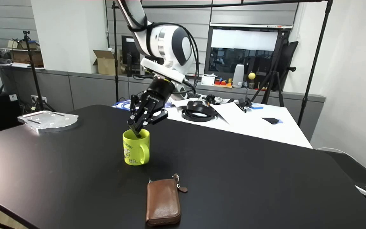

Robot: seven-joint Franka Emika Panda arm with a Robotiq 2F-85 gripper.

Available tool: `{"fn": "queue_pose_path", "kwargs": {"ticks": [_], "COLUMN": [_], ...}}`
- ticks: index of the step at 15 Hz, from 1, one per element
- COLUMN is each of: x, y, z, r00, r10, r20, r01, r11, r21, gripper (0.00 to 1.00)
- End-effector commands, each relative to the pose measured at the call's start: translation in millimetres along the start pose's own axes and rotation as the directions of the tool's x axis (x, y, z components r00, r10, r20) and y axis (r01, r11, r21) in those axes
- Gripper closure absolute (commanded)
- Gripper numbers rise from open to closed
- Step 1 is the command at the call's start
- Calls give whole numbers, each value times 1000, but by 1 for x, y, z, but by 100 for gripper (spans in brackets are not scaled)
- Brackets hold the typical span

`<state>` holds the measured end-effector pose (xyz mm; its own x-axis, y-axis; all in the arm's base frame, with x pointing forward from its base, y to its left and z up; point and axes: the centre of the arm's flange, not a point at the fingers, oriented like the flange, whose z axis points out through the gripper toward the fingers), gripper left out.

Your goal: Put the marker in the mug

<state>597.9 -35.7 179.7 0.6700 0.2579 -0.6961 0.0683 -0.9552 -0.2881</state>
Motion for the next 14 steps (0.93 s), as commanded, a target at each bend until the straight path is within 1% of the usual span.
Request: {"fn": "queue_pose_path", "kwargs": {"ticks": [1, 2, 3, 4, 5, 8, 11, 12, 14], "x": [21, 24, 27, 30, 32, 38, 40, 38, 30], "y": [1, 1, 1, 2, 2, 3, 2, -1, -9], "z": [-15, -14, -14, -14, -14, -16, -18, -17, -17], "r00": [999, 998, 998, 997, 997, 995, 993, 992, 990], "r10": [-13, -20, -28, -36, -47, -75, -105, -116, -132], "r20": [47, 55, 60, 67, 68, 60, 47, 49, 59], "r01": [14, 21, 29, 37, 48, 76, 106, 119, 139], "r11": [1000, 1000, 999, 999, 999, 997, 994, 992, 982], "r21": [-17, -18, -18, -17, -16, -13, -26, -49, -126], "gripper": [95, 92, 54, 53, 48, 28, 6, 2, 0]}}
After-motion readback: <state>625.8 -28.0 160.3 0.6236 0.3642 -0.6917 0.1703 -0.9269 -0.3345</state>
